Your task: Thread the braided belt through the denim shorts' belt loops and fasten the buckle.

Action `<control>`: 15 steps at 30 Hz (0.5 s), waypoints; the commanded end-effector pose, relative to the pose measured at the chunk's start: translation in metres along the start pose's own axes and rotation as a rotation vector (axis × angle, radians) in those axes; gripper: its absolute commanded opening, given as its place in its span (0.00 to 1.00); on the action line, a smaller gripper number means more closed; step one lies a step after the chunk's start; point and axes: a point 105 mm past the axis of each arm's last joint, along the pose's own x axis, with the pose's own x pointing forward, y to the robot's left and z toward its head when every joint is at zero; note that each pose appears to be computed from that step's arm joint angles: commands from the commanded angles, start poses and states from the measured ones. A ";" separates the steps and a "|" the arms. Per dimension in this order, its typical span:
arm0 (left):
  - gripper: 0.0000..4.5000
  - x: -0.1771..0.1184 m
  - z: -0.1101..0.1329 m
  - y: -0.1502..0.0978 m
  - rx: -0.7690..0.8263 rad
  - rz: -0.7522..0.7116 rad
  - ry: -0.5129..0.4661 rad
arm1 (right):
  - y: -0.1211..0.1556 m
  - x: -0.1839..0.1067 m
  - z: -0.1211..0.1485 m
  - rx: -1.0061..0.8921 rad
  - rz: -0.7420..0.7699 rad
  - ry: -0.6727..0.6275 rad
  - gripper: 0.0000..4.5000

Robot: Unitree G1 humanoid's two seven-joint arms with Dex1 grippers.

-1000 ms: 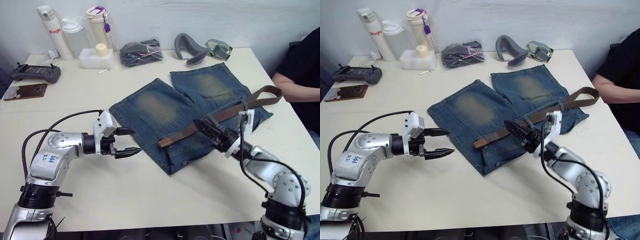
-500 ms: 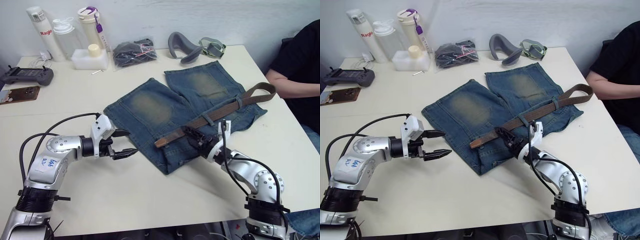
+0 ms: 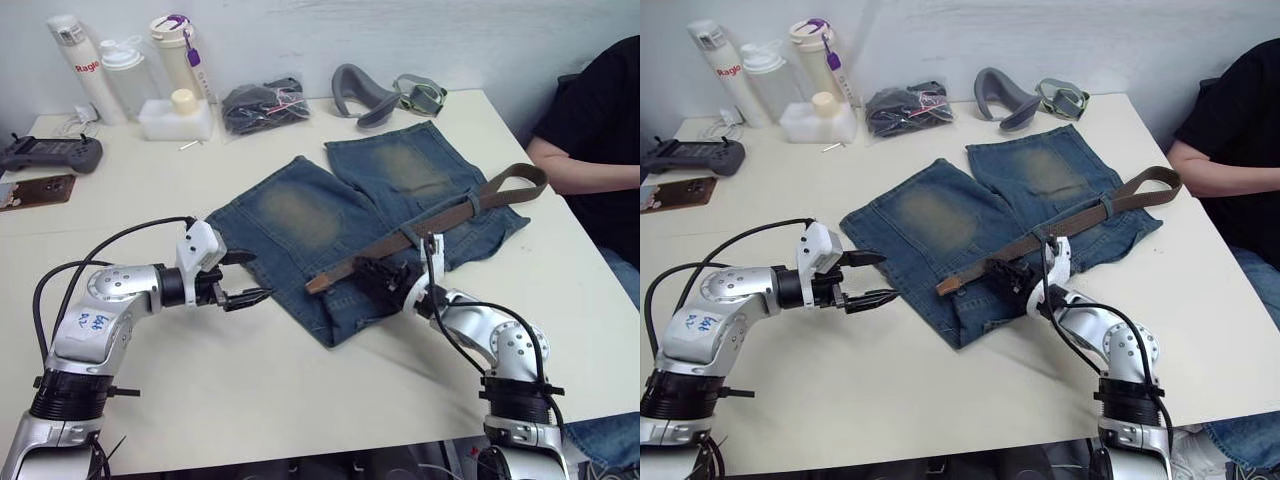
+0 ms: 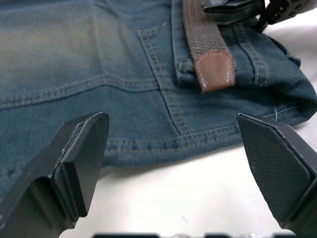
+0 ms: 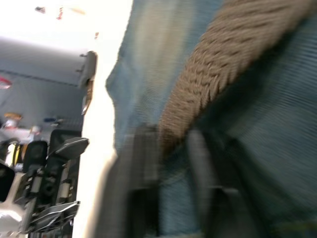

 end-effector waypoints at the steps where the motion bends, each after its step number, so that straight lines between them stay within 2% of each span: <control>1: 1.00 -0.004 0.006 0.004 0.034 0.016 -0.013 | 0.002 0.002 -0.003 0.015 0.018 0.005 0.02; 4: 1.00 -0.004 0.006 0.004 0.034 0.014 -0.010 | 0.013 -0.001 0.006 0.002 0.067 -0.027 0.02; 7: 1.00 -0.005 0.004 0.004 0.034 0.015 -0.003 | 0.023 -0.010 0.031 -0.078 0.086 -0.119 0.02; 15: 1.00 -0.001 0.003 0.001 0.036 0.004 0.003 | 0.021 -0.021 0.042 -0.074 0.072 -0.153 0.02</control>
